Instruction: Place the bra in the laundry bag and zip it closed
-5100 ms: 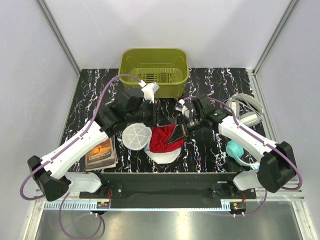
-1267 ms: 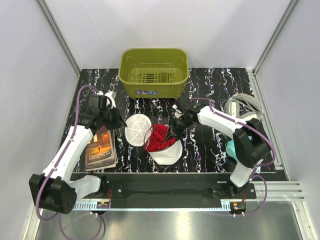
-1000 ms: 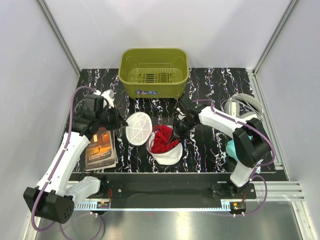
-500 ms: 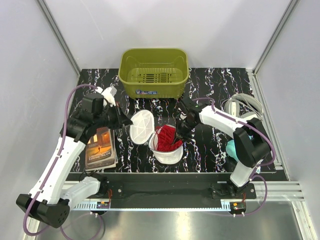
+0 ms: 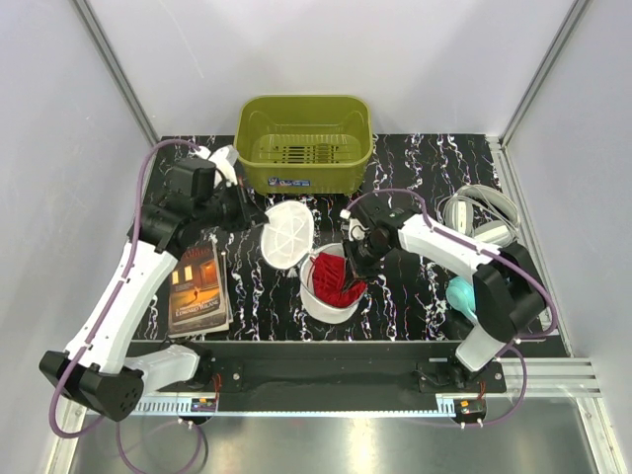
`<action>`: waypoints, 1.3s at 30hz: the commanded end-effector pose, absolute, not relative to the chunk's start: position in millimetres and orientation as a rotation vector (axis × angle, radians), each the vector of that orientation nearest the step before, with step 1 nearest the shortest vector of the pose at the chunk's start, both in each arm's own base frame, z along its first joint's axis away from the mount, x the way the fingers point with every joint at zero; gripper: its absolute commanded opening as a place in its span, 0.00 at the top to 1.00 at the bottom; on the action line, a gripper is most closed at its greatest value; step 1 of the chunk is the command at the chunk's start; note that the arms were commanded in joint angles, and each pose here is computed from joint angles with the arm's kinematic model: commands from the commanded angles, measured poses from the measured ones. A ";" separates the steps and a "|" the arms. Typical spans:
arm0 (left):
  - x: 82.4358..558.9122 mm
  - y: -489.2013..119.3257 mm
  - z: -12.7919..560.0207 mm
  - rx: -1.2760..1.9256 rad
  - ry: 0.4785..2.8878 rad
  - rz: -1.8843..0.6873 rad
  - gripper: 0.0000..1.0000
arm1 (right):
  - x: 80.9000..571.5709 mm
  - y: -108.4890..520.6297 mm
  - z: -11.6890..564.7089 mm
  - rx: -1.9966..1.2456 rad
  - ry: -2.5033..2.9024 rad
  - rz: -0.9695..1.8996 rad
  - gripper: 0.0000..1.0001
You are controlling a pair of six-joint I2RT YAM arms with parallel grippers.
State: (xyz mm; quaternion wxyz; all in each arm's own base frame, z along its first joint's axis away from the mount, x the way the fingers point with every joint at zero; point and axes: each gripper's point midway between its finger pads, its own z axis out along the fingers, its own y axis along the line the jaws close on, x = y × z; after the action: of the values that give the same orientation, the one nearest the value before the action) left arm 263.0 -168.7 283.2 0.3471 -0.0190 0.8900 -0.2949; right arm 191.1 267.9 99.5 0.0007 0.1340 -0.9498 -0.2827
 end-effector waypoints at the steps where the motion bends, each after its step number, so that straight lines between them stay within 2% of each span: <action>1: 264.1 -190.4 313.0 0.063 2.205 -0.829 1.00 | 196.4 276.8 88.2 0.504 -2.968 -0.888 1.00; 7: 245.6 -193.4 301.1 0.070 2.225 -0.845 1.00 | 224.8 285.9 70.3 0.433 -3.034 -0.803 1.00; 8: 243.0 -191.5 289.6 0.067 2.249 -0.831 1.00 | 228.8 288.6 73.3 0.439 -3.038 -0.806 0.94; 9: 241.5 -189.5 287.3 0.066 2.249 -0.822 1.00 | 230.6 289.0 71.9 0.428 -3.039 -0.791 0.83; 12: 241.0 -186.8 278.9 0.085 2.273 -0.792 1.00 | 229.2 287.8 78.3 0.387 -3.036 -0.789 0.70; 13: 241.0 -186.9 278.9 0.092 2.276 -0.789 1.00 | 227.6 287.6 80.3 0.382 -3.038 -0.786 0.59; 15: 241.1 -183.7 279.0 0.085 2.283 -0.767 1.00 | 222.1 284.9 89.7 0.370 -3.034 -0.796 0.52; 16: 240.8 -182.7 278.1 0.080 2.286 -0.762 1.00 | 219.8 282.9 92.8 0.357 -3.034 -0.789 0.43; 23: 241.2 -181.0 277.8 0.079 2.289 -0.748 1.00 | 203.5 267.3 123.9 0.280 -3.055 -0.761 0.22; 32: 238.1 -181.1 276.1 0.087 2.299 -0.753 1.00 | 206.4 237.2 156.6 0.316 -3.187 -0.601 0.15; 35: 236.8 -181.1 274.3 0.084 2.306 -0.756 1.00 | 213.4 223.7 153.4 0.250 -3.219 -0.553 0.22; 36: 236.4 -181.2 274.8 0.085 2.305 -0.758 1.00 | 217.0 217.9 152.5 0.218 -3.227 -0.549 0.29; 38: 235.4 -181.1 274.8 0.083 2.305 -0.762 1.00 | 221.1 212.0 144.9 0.180 -3.235 -0.552 0.35; 39: 235.1 -181.2 274.2 0.087 2.307 -0.761 1.00 | 224.1 209.9 142.5 0.160 -3.238 -0.566 0.43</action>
State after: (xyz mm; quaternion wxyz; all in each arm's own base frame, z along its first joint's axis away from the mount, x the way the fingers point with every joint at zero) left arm 236.3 -180.9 266.2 0.3347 0.0255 0.8965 -0.2891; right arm 212.2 231.1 143.8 -0.0478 0.0731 -0.9785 -0.1870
